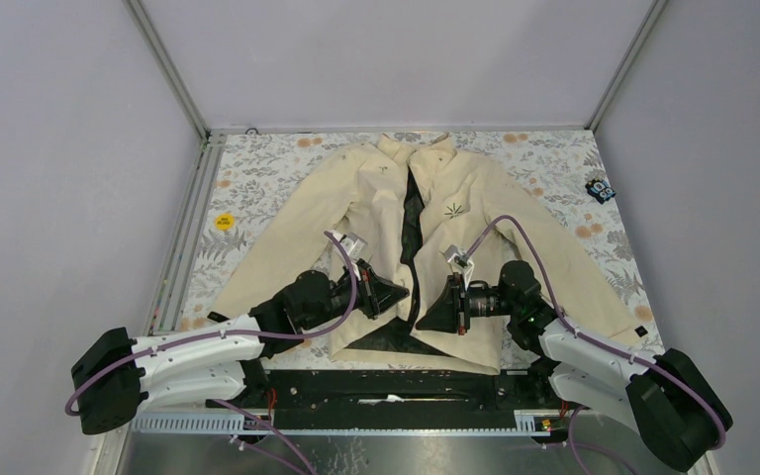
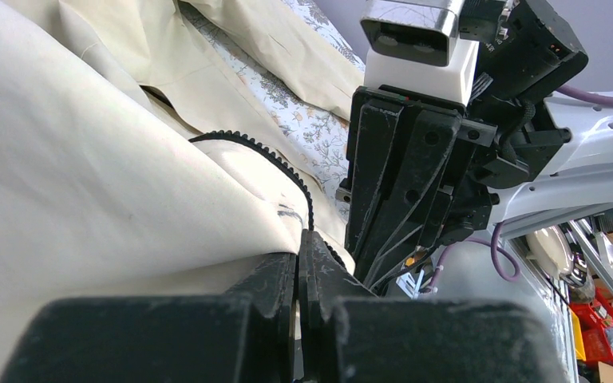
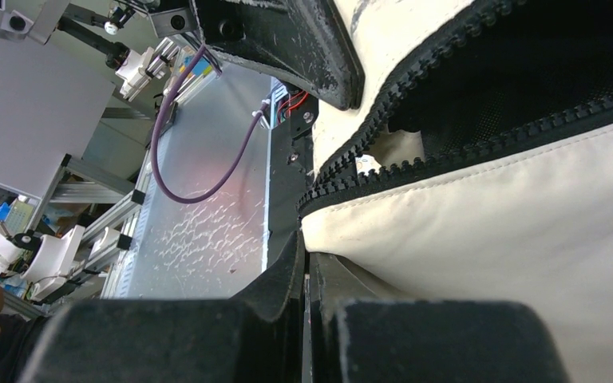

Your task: Zip up the jacket

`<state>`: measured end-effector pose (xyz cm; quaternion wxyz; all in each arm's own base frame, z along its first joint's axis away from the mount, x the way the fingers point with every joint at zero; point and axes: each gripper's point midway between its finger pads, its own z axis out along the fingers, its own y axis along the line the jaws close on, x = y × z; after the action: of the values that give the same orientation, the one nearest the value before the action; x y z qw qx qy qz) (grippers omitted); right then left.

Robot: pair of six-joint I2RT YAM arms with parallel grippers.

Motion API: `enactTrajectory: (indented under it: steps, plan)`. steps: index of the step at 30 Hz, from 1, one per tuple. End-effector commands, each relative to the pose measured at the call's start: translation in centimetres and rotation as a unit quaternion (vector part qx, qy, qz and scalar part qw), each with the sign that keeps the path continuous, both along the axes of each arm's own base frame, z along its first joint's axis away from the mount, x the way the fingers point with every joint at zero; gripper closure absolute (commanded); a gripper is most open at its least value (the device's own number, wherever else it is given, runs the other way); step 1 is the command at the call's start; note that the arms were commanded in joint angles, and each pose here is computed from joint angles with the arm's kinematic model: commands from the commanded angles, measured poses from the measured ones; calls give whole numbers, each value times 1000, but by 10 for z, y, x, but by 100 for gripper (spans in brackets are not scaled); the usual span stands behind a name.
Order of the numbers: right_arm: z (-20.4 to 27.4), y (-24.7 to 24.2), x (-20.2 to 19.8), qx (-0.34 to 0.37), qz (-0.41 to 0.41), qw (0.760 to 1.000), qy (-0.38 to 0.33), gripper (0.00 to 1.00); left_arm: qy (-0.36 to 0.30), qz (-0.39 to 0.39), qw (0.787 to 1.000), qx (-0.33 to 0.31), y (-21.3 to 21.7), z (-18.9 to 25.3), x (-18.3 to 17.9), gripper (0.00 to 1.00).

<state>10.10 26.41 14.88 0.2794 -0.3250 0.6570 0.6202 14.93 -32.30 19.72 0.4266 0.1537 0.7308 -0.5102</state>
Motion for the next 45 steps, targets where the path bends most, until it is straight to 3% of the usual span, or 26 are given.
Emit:
enactTrajectory:
  steps: [1, 23, 45]
  plan:
    - [10, 1, 4, 20, -6, 999, -37, 100, -21, -16, 999, -47, -4, 28, -5, 100]
    - [12, -1, 12, 18, -45, 998, -29, 100, -15, -22, 998, -49, -4, 21, -7, 100]
    - [25, 3, 7, 1, -48, 991, 124, 100, -18, -4, 999, -50, -3, 25, -1, 100]
